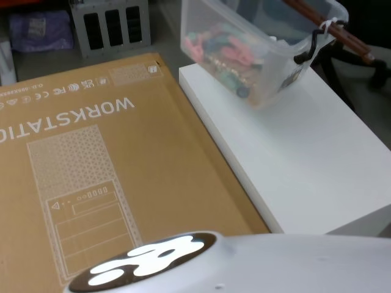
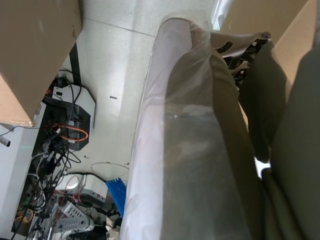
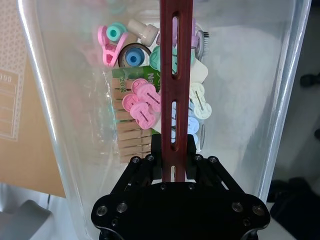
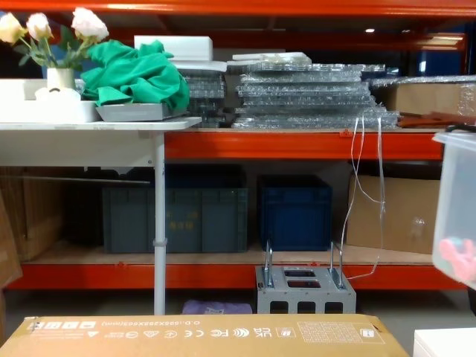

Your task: Use one hand to grasp the basket and place it at the designated location.

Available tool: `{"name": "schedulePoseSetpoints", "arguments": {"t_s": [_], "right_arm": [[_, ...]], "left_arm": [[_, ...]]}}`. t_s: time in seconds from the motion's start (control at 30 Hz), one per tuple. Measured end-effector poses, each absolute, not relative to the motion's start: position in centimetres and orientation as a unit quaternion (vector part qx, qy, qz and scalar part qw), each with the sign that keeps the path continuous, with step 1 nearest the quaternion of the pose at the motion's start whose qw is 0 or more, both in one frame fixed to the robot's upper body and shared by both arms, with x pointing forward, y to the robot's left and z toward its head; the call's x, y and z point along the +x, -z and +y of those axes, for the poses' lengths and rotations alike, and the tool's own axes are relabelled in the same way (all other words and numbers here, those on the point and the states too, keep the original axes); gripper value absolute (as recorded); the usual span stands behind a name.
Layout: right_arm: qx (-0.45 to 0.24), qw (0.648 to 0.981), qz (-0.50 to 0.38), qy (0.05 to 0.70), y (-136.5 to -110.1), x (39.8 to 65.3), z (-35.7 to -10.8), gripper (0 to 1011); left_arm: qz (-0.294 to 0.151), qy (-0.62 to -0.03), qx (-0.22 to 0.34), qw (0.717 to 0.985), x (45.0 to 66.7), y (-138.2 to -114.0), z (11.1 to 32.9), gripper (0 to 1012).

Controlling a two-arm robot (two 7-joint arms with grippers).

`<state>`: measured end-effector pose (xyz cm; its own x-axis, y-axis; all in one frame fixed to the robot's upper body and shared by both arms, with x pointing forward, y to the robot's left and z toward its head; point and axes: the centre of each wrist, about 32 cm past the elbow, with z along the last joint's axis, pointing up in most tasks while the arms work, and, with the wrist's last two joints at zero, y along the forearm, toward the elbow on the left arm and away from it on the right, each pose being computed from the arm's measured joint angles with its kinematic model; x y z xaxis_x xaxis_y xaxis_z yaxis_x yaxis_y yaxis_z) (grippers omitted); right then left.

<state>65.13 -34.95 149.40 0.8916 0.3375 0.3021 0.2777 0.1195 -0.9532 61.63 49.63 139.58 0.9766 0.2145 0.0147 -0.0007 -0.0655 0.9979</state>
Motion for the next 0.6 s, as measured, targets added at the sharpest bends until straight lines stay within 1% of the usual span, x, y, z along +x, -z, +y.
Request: {"name": "schedulePoseSetpoints", "arguments": {"t_s": [0.17,0.6], "right_arm": [[-0.671,0.716,-0.193,0.008,-149.4,65.7,-36.9,235],[-0.676,0.726,-0.115,0.046,-148.2,66.4,-39.7,235]], "left_arm": [[0.074,-0.079,0.726,0.68,61.6,-139.6,49.6,0],[0.074,-0.079,0.726,0.68,61.6,-139.6,49.6,0]]}}
